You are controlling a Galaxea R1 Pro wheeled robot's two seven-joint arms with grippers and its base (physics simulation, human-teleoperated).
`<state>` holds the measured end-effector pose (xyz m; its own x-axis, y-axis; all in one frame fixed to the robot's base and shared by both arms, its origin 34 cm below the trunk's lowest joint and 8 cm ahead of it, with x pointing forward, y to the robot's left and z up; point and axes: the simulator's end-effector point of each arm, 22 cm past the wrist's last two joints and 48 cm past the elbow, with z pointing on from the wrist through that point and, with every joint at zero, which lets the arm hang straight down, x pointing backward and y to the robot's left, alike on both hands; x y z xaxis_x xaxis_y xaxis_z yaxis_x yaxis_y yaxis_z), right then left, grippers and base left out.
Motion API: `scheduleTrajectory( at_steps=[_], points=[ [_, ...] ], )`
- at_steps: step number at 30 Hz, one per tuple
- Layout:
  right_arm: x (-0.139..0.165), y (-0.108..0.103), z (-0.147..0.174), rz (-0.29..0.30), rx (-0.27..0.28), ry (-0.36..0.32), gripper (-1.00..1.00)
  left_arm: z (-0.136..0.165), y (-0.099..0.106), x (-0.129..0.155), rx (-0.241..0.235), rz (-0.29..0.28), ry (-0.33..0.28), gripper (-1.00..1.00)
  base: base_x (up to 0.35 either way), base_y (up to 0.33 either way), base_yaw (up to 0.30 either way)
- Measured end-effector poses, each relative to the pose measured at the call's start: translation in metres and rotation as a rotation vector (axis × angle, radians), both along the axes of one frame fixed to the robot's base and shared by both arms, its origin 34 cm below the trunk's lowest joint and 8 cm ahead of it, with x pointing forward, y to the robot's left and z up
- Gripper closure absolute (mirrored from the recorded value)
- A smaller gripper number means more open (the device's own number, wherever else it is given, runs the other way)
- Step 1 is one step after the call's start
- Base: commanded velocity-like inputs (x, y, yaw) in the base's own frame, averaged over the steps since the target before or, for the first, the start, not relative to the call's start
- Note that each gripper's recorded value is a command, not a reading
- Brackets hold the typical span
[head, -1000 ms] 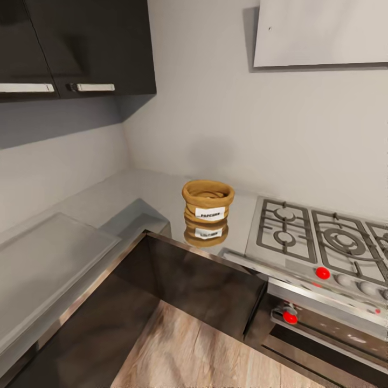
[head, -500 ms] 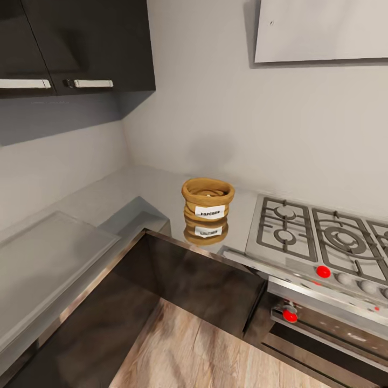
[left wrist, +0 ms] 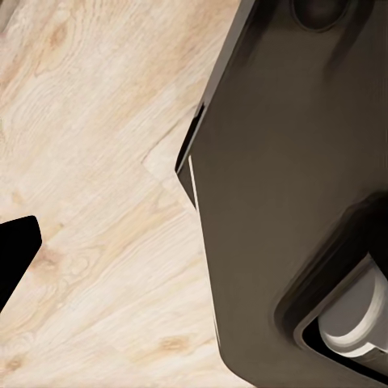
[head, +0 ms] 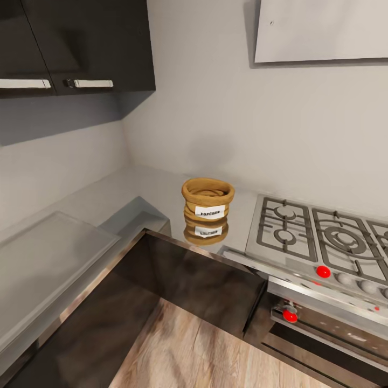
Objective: In the kitchen, take the popcorn bag from the countertop, put it into the microwave, and heat it until the popcorn is cooked so the cooked popcorn ends up inside the bag.
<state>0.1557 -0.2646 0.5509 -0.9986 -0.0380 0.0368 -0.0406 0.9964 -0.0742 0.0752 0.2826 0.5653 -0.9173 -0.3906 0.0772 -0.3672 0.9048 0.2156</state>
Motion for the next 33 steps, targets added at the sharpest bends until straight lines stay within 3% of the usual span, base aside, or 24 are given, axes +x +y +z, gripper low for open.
scheduleTrajectory(
  at_steps=[8, 12, 15, 20, 24, 30, 31, 32, 33],
  points=[
    [0.012, 0.006, -0.001, 0.016, 0.021, -0.030, -1.00, 0.000, 0.000, 0.000, 0.000, 0.000, 0.000, -1.00, 0.000, 0.000, 0.000],
    [0.085, 0.006, -0.001, 0.016, 0.032, -0.161, -1.00, 0.000, 0.000, 0.000, 0.000, 0.000, -0.001, -1.00, 0.000, 0.000, 0.000],
    [0.140, 0.005, 0.010, 0.016, 0.025, -0.146, -1.00, 0.000, 0.000, 0.000, 0.000, 0.000, -0.001, -1.00, 0.000, 0.000, 0.000],
    [0.228, 0.013, 0.049, 0.042, 0.022, -0.200, -1.00, 0.000, 0.000, 0.000, 0.000, 0.000, -0.001, -1.00, 0.000, 0.000, 0.000],
    [0.298, 0.060, 0.106, 0.116, 0.063, -0.278, -1.00, 0.000, 0.000, 0.000, 0.000, 0.000, 0.000, -1.00, 0.000, 0.000, 0.000],
    [0.366, 0.093, 0.217, 0.096, 0.110, -0.362, -1.00, 0.000, 0.000, 0.000, 0.000, 0.000, -0.001, -1.00, 0.000, 0.000, 0.000],
    [0.413, 0.110, 0.258, 0.096, 0.140, -0.477, -1.00, 0.000, 0.000, 0.000, 0.001, 0.001, -0.001, -1.00, 0.000, 0.000, 0.000],
    [0.453, 0.114, 0.291, 0.101, 0.143, -0.566, -1.00, 0.000, 0.000, 0.000, 0.001, 0.002, -0.001, -1.00, 0.000, 0.000, 0.000],
    [0.476, 0.116, 0.312, 0.104, 0.145, -0.618, -1.00, 0.000, 0.000, 0.000, 0.002, 0.002, -0.001, -1.00, 0.000, 0.000, 0.000]
  ],
)
